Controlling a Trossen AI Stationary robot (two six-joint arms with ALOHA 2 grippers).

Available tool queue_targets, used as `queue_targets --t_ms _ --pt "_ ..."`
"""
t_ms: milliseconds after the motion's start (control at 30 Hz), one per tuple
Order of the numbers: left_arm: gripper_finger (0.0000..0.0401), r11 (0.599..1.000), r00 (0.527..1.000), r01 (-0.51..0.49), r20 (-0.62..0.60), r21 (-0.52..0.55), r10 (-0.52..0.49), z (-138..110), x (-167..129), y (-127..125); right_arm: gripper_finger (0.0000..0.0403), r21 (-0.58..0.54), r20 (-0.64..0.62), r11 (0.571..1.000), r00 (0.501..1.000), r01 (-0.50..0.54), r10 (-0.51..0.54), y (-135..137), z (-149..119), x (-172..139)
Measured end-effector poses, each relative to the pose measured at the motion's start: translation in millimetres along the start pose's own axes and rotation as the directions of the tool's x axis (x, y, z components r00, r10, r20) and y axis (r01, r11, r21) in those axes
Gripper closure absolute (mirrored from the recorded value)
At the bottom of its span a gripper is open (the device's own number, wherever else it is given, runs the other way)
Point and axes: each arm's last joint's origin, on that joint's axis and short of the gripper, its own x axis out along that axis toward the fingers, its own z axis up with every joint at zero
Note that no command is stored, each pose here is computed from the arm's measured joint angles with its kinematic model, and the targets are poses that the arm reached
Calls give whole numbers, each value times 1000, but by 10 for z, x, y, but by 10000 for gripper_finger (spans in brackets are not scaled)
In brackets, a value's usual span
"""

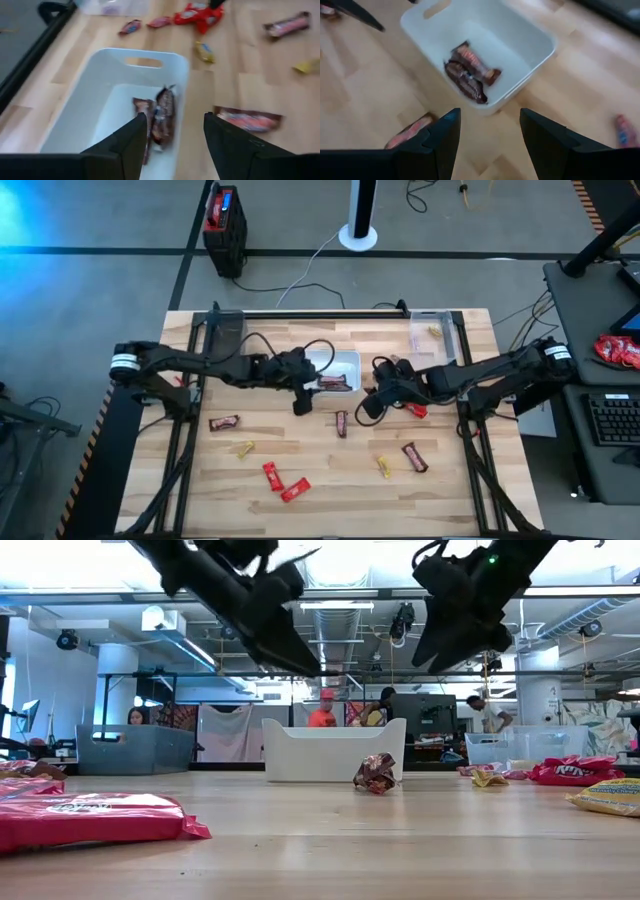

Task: Sort candy by brand, put in halloween buckets
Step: Put the red chocolate bar into the black bin

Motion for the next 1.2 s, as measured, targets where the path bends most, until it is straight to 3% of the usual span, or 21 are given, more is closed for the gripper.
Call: queue_targets --t_ms 167,267,367,500,600,900,1033,1200 --pt "225 996 997 82 -9 37 -82 22 -230 -299 204 90 -156 994 985 -53 67 15 -116 -29" --pt "227 988 990 137 8 65 -138 44 -398 -496 204 139 -330 990 942 -22 67 -11 -258 -59" --pt "228 976 980 194 33 98 -198 60 -576 -681 204 145 -484 977 872 159 -70 -114 -420 -79" --pt "228 950 954 273 87 152 -288 86 -821 -920 204 94 -634 884 712 458 -301 -293 -577 -125" --pt "228 935 936 302 128 184 -327 95 -990 -1062 204 47 -665 840 645 540 -377 -331 -632 -108" --pt "228 944 949 229 161 235 -271 16 -1310 -1236 204 117 -651 829 673 547 -352 -427 -885 188" --pt "228 947 953 213 162 242 -256 -20 -1336 -1237 204 196 -636 821 707 536 -310 -507 -1016 304" --pt "228 948 959 198 152 250 -241 -43 -1299 -1246 224 229 -637 799 706 556 -309 -560 -1098 337"
